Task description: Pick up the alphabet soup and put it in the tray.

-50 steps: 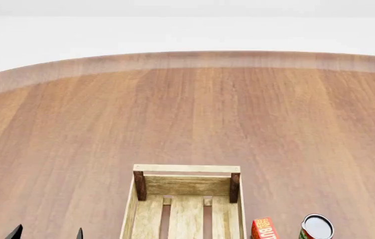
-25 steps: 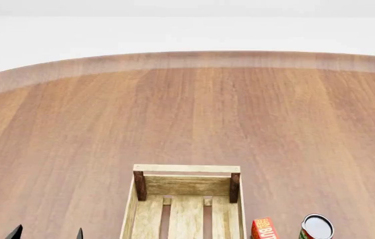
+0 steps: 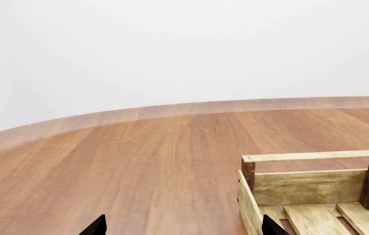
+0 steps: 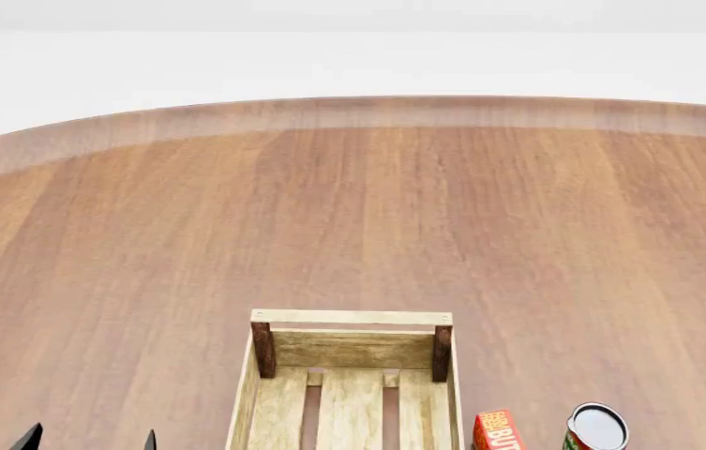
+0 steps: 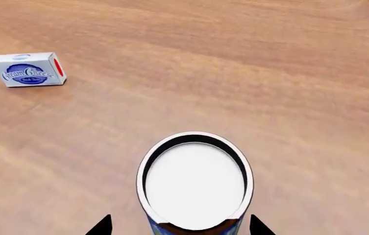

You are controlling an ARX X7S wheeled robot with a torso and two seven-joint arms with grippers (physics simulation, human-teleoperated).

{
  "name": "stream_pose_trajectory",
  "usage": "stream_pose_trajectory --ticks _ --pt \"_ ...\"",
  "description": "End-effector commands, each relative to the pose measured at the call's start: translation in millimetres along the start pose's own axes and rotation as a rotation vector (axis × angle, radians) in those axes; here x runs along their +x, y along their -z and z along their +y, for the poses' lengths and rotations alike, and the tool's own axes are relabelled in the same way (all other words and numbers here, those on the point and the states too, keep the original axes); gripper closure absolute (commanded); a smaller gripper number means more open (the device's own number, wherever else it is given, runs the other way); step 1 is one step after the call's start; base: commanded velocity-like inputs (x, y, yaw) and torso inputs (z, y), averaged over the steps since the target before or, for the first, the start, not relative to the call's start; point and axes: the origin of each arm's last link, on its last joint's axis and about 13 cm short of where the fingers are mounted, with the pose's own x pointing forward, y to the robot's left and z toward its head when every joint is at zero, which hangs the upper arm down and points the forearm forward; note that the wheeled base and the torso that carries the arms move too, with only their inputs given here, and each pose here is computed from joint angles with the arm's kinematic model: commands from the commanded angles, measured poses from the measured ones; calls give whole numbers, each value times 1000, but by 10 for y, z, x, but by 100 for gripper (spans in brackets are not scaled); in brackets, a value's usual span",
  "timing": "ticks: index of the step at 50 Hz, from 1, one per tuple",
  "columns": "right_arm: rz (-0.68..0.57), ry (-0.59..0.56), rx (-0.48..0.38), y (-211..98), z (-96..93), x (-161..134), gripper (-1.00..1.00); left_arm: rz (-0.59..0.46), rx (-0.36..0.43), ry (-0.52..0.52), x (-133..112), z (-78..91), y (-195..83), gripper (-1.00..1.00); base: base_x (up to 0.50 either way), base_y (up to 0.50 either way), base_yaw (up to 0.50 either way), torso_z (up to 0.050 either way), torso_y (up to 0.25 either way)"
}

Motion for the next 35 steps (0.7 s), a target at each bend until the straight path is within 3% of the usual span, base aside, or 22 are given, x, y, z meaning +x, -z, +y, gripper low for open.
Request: stream_pose_trajectory --ticks 1,15,16,35 --pt "17 0 -8 22 0 5 -100 0 1 0 -3 -1 -1 -100 0 0 0 0 0" --pt "17 11 -23 31 4 16 -100 -1 1 0 -2 -4 0 -100 0 0 0 0 0" --pt "12 17 -30 30 3 16 100 0 0 0 -1 -3 -1 -100 0 0 0 0 0" --pt "-59 14 -60 -39 29 -19 100 -1 1 1 17 -2 8 -100 0 0 0 0 1"
